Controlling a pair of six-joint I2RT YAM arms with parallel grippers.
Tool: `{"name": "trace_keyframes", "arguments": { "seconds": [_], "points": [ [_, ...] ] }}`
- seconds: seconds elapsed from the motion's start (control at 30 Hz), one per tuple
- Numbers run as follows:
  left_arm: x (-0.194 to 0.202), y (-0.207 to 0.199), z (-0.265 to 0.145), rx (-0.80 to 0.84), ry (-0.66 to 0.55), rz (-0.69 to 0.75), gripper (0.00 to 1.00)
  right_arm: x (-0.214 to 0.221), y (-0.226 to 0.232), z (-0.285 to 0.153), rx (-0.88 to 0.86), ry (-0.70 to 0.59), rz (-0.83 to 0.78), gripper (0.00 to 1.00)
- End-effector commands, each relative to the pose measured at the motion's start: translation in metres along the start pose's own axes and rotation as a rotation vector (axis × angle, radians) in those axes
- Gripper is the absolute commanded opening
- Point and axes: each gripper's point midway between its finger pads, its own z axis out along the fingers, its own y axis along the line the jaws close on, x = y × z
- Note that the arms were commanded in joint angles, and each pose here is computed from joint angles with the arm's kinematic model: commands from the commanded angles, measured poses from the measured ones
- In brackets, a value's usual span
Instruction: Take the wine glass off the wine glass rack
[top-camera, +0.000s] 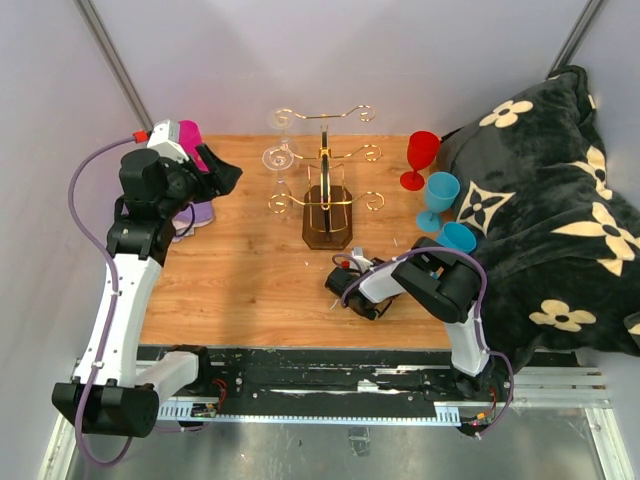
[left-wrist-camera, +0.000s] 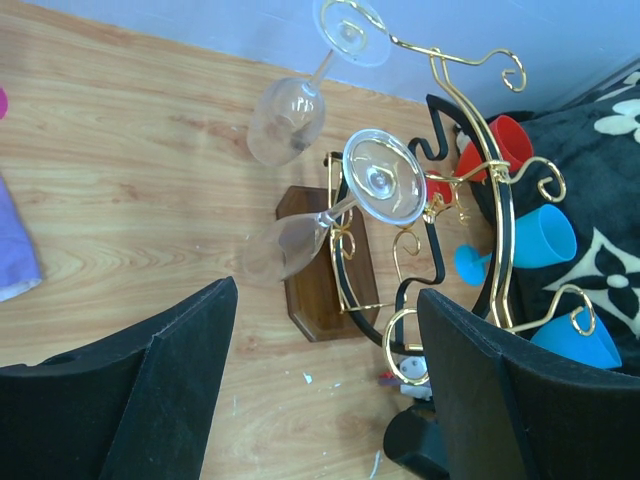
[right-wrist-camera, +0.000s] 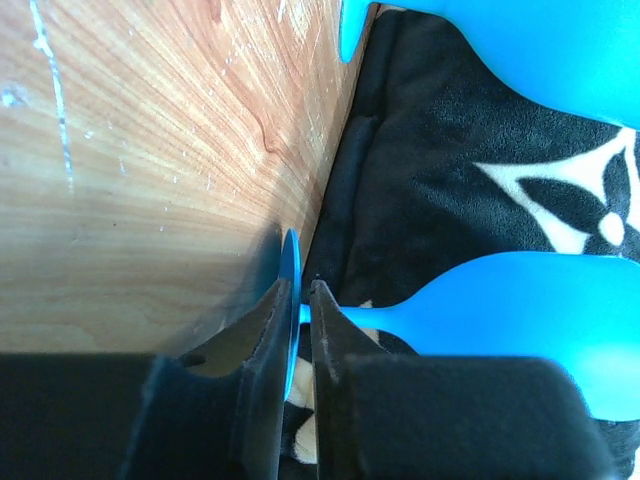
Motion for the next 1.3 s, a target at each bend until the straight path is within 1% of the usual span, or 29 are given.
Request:
{"name": "trace_keyframes", "arguments": {
  "seconds": [0.0, 0.07, 0.3, 0.43, 0.6, 0.7, 0.93, 1.1, 1.2, 1.27],
  "points": [
    [-0.008, -0.004, -0.003, 0.011, -0.043, 0.017, 0.79, 0.001, 0.004, 0.019, 0.0, 0.061, 0.026, 0.18],
    [-0.006, -0.002, -0.003, 0.004, -0.041, 0.018, 0.79, 0.0, 0.007, 0.019, -0.024, 0.062, 0.017, 0.22],
    [-0.007, -0.002, -0.003, 0.002, -0.043, 0.017, 0.79, -0.005, 0.011, 0.015, -0.094, 0.058, 0.015, 0.24],
    [-0.006, -0.001, -0.002, -0.002, -0.041, 0.017, 0.79, -0.014, 0.012, 0.01, -0.153, 0.033, 0.02, 0.23],
    [-0.008, 0.003, -0.002, -0.023, -0.047, 0.029, 0.79, -0.028, 0.007, -0.004, -0.2, -0.014, 0.048, 0.19],
    [-0.012, 0.007, -0.004, -0.052, -0.054, 0.044, 0.79, -0.038, 0.002, -0.018, -0.255, -0.035, 0.102, 0.24],
    [-0.012, 0.01, -0.006, -0.072, -0.058, 0.056, 0.8, -0.065, 0.001, -0.066, -0.459, -0.131, 0.173, 0.39],
    [-0.02, 0.016, -0.009, -0.115, -0.087, 0.076, 0.8, -0.065, -0.001, -0.098, -0.619, -0.154, 0.223, 0.42],
    [-0.027, 0.019, -0.007, -0.135, -0.103, 0.08, 0.81, -0.064, -0.012, -0.122, -0.688, -0.202, 0.251, 0.44],
    [-0.032, 0.02, -0.004, -0.143, -0.111, 0.08, 0.81, -0.056, -0.022, -0.13, -0.726, -0.206, 0.269, 0.47]
  ]
}}
